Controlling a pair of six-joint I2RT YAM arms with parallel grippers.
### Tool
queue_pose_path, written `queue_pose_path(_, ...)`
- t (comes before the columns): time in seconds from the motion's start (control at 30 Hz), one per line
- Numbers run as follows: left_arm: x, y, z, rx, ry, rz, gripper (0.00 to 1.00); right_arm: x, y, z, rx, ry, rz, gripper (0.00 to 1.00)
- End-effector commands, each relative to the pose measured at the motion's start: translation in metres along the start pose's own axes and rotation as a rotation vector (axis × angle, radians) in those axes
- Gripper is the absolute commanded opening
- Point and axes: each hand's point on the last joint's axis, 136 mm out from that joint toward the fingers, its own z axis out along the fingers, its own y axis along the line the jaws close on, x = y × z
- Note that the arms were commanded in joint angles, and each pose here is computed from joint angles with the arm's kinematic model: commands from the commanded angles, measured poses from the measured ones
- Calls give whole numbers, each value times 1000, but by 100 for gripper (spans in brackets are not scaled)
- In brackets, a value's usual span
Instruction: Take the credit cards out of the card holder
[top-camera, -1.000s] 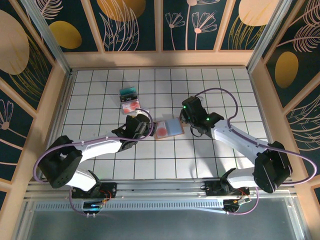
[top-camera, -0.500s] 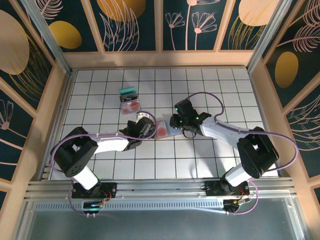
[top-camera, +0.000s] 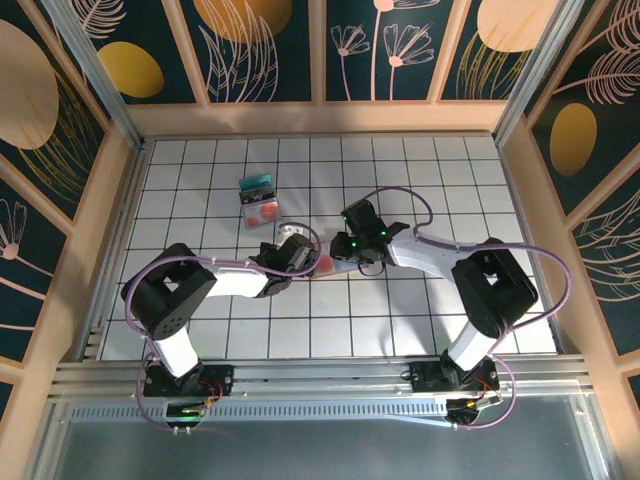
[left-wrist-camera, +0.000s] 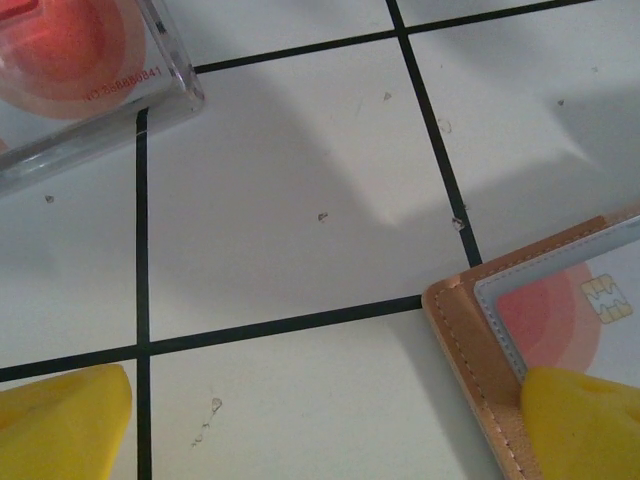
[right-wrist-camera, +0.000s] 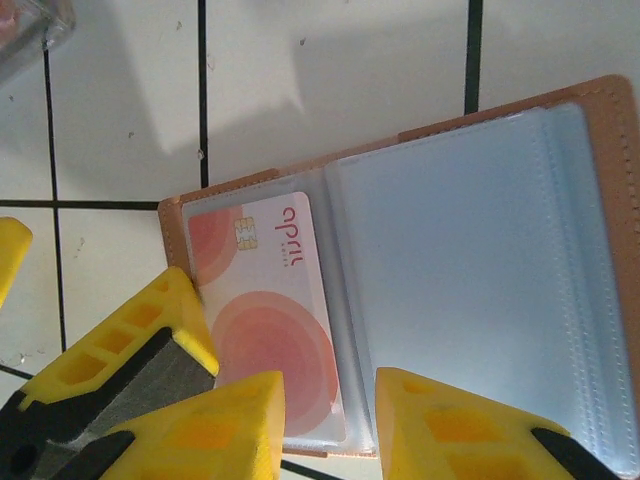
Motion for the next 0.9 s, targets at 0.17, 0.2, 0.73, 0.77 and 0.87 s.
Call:
queue_pose_path(0.17,2,2,7,-27,6,-9,99,-4,22,9,-107,20,-23,29)
queue_pose_path(0.2,3,2,7,-28,10,-7,99,-4,22,11,-107,23,-23,29)
queue_pose_path(0.73,11,7,6,-41,34,21,99,11,1,36,-108,86,31,29)
queue_pose_path(0.77,13,7,7,-43,40,26,99,11,0,37,-109,90,34,29)
queue_pose_path(0.87,14,8,7,-48,46,34,99,14,0,39,-121,101,41,29)
